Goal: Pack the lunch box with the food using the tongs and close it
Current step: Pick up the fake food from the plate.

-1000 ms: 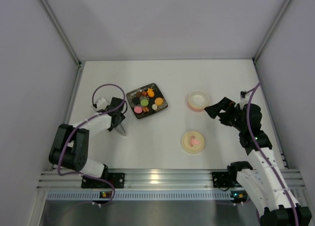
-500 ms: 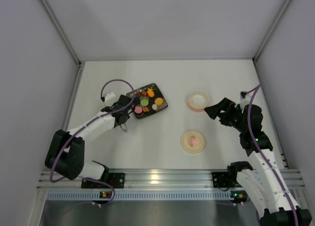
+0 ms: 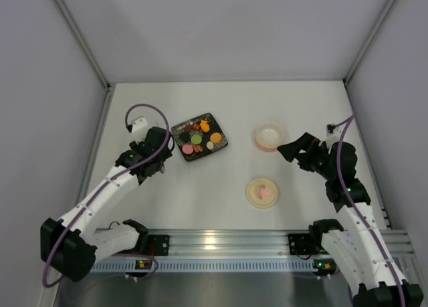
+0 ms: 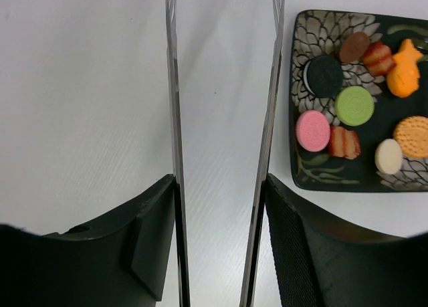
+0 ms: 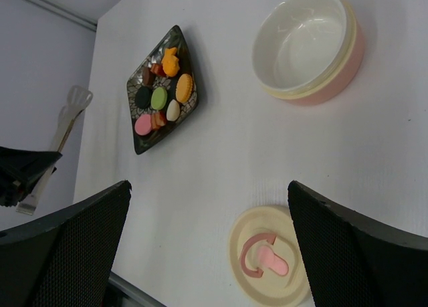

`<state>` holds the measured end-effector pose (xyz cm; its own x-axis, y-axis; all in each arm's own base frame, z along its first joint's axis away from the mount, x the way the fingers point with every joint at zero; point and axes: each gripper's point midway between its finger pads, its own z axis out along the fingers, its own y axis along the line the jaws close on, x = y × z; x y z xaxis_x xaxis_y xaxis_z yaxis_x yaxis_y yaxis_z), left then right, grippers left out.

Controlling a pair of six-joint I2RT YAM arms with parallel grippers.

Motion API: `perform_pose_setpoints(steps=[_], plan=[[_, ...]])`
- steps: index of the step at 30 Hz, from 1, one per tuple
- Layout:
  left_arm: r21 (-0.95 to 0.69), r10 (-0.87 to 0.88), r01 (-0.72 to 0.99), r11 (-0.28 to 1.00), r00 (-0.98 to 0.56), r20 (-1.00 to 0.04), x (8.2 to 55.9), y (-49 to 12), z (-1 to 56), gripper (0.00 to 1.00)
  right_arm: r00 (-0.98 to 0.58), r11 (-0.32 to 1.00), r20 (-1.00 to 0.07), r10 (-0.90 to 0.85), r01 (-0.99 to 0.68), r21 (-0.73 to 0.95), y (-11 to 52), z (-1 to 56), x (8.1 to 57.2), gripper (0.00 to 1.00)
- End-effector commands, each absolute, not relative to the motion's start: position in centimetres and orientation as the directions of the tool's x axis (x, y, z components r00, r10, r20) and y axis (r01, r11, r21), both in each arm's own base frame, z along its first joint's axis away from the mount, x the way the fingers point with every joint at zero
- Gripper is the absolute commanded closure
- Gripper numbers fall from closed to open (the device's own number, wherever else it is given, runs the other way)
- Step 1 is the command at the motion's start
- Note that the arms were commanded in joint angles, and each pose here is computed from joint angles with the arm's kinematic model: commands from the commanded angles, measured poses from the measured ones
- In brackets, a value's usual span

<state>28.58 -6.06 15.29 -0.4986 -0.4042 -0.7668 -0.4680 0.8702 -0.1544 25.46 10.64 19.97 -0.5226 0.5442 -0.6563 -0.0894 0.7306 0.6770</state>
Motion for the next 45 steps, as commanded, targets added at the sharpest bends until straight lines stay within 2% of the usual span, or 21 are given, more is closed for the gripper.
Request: perform_pose_setpoints(steps=[1,8,12,17,23,45], plan=[[-0.213,-0.389,-0.381,0.9,-0.479,-0.787,28.8,-7.2,19.1,0.41,-0.481,0.719,-0.675,0.559,-0.125,0.684,10.5,21.2,26.1,0.0],[-0.273,-0.307,-0.146,0.951,-0.555,-0.773,28.8,-11.7,21.7,0.44,-0.486,0.712,-0.666,0.565,-0.12,0.692,10.6,21.2,26.1,0.0],[-0.252,-0.212,-0.024,0.967,-0.622,-0.754,28.9,-14.5,21.6,0.47,-0.487,0.708,-0.663,0.568,-0.121,0.696,10.7,21.3,26.1,0.01],[-0.252,-0.148,0.067,0.966,-0.656,-0.74,29.3,-17.1,21.8,0.5,-0.487,0.707,-0.661,0.571,-0.118,0.697,10.6,21.5,26.1,0.0],[-0.204,-0.101,0.063,0.977,-0.707,-0.7,30.2,-17.8,19.7,0.55,-0.491,0.71,-0.66,0.569,-0.113,0.695,10.6,21.6,26.2,0.01],[-0.205,-0.052,0.111,0.972,-0.756,-0.653,32.1,-21.0,16.3,0.55,-0.496,0.725,-0.668,0.554,-0.106,0.68,10.4,21.4,26.4,0.01]])
